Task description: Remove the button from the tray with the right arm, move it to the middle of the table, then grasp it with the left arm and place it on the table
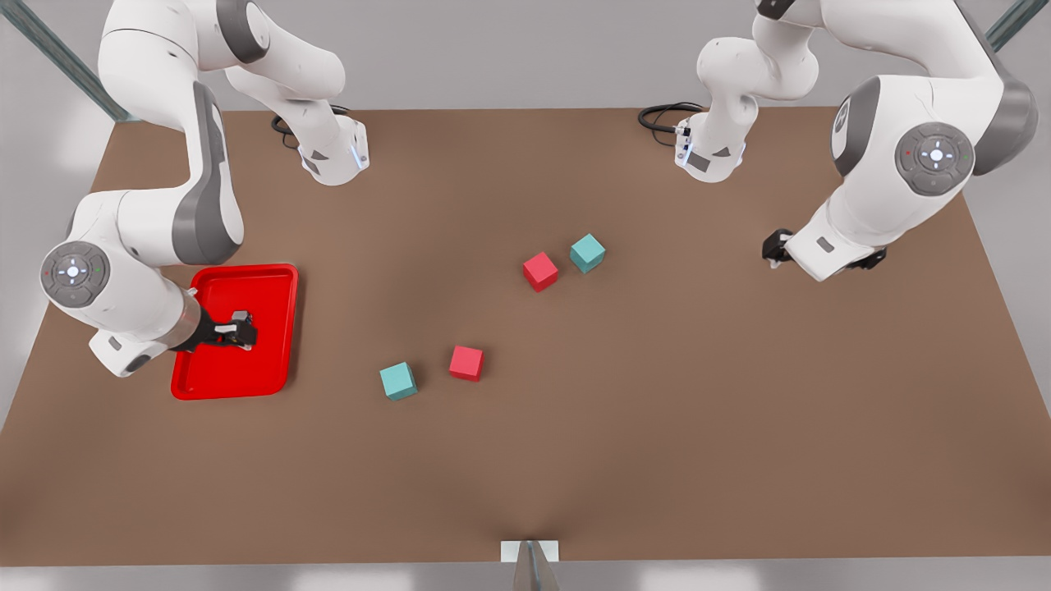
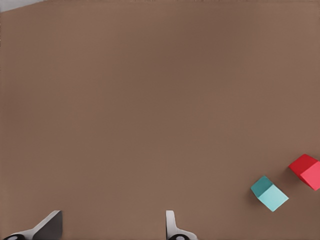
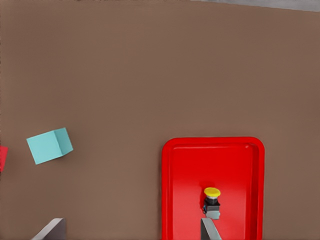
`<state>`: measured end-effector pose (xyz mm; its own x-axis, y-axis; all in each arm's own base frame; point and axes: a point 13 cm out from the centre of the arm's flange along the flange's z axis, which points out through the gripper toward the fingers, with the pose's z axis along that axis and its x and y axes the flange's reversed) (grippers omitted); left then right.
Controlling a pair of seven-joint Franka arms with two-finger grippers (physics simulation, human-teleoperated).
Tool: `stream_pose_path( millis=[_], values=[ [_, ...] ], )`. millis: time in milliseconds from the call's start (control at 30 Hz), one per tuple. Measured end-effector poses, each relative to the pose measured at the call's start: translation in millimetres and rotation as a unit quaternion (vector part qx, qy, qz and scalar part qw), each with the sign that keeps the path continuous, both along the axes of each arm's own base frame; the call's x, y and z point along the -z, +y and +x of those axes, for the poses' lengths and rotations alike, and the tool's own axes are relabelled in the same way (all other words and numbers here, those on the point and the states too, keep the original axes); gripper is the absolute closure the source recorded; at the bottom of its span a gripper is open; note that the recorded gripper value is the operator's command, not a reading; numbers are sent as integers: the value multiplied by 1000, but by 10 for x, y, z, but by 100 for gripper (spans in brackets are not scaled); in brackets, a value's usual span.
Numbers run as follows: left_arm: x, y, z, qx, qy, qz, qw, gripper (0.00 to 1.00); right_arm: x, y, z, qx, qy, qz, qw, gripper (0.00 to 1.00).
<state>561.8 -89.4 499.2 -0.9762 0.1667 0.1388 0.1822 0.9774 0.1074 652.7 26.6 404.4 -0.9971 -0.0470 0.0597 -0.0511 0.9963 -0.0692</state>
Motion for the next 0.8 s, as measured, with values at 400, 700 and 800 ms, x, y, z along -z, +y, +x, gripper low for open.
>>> stream_pose_path(
  millis=[400, 700, 800],
  values=[
    [331, -82, 197, 5, 7, 5, 1000, 0, 2498, -1224, -607, 68, 106, 23, 992, 0],
    [436, -100, 243, 6, 11, 7, 1000, 0, 3132, -1631, -705, 35, 17, 36, 999, 0],
    [447, -100, 247, 6, 12, 7, 1000, 0, 3106, -1716, -597, 16, -10, 35, 999, 0]
  ],
)
